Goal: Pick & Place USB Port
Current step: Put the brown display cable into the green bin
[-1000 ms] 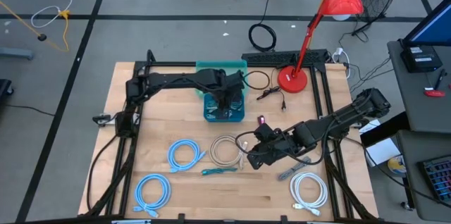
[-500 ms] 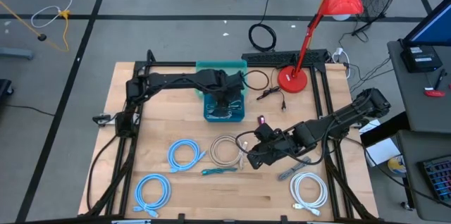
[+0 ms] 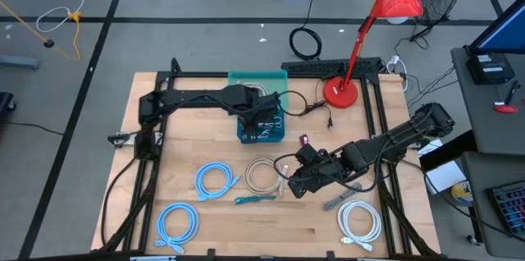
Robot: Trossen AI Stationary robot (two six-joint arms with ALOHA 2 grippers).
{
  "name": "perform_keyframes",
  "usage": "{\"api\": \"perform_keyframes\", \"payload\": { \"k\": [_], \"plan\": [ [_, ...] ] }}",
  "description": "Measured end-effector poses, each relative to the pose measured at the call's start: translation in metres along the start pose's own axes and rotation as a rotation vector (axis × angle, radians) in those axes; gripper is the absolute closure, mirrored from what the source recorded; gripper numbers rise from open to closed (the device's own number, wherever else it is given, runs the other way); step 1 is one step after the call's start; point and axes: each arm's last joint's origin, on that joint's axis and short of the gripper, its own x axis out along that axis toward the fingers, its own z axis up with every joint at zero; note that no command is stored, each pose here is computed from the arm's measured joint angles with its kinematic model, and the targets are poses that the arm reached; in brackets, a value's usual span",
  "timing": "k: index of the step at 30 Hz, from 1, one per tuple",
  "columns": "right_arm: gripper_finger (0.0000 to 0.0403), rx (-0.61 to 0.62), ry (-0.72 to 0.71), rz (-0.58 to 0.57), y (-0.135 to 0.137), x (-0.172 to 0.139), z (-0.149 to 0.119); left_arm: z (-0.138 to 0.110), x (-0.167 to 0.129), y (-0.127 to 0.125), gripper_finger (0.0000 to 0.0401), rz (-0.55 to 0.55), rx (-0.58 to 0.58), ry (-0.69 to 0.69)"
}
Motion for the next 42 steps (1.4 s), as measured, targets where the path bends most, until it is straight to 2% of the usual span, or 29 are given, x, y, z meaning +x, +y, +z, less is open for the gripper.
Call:
{"api": "perform_keyframes", "payload": {
  "k": [7,12,17,24,27,31,37,42],
  "plan": [
    [0.0241,-0.029,0.001,0.011,0.001,0.0,0.0,-0.016,-0.065,-0.019,0.0254,-0.008,-0.109,-0.188],
    [0.0241,-0.037,0.023,0.018,0.001,0.0,0.0,-0.034,-0.105,-0.039,0.0254,-0.127,-0.205,-0.292],
    [0.0241,-0.056,0.022,0.017,0.001,0.0,0.0,-0.047,-0.131,-0.074,0.0254,-0.208,-0.249,-0.339],
    [0.0241,0.0,0.004,0.049,0.004,0.001,0.004,-0.065,-0.141,-0.135,0.0254,-0.239,-0.196,-0.288],
    [0.0241,0.01,-0.003,0.068,0.005,0.0,0.004,-0.074,-0.143,-0.161,0.0254,-0.199,-0.144,-0.291],
    [0.0241,0.084,-0.023,0.084,0.007,0.0,0.005,-0.087,-0.15,-0.187,0.0254,-0.16,-0.104,-0.326],
    [0.0241,0.134,-0.039,0.082,0.007,0.0,0.006,-0.108,-0.152,-0.219,0.0254,-0.023,-0.101,-0.423],
    [0.0241,0.181,-0.079,0.073,0.007,0.001,0.005,-0.124,-0.129,-0.236,0.0254,0.09,-0.184,-0.44]
  ]
}}
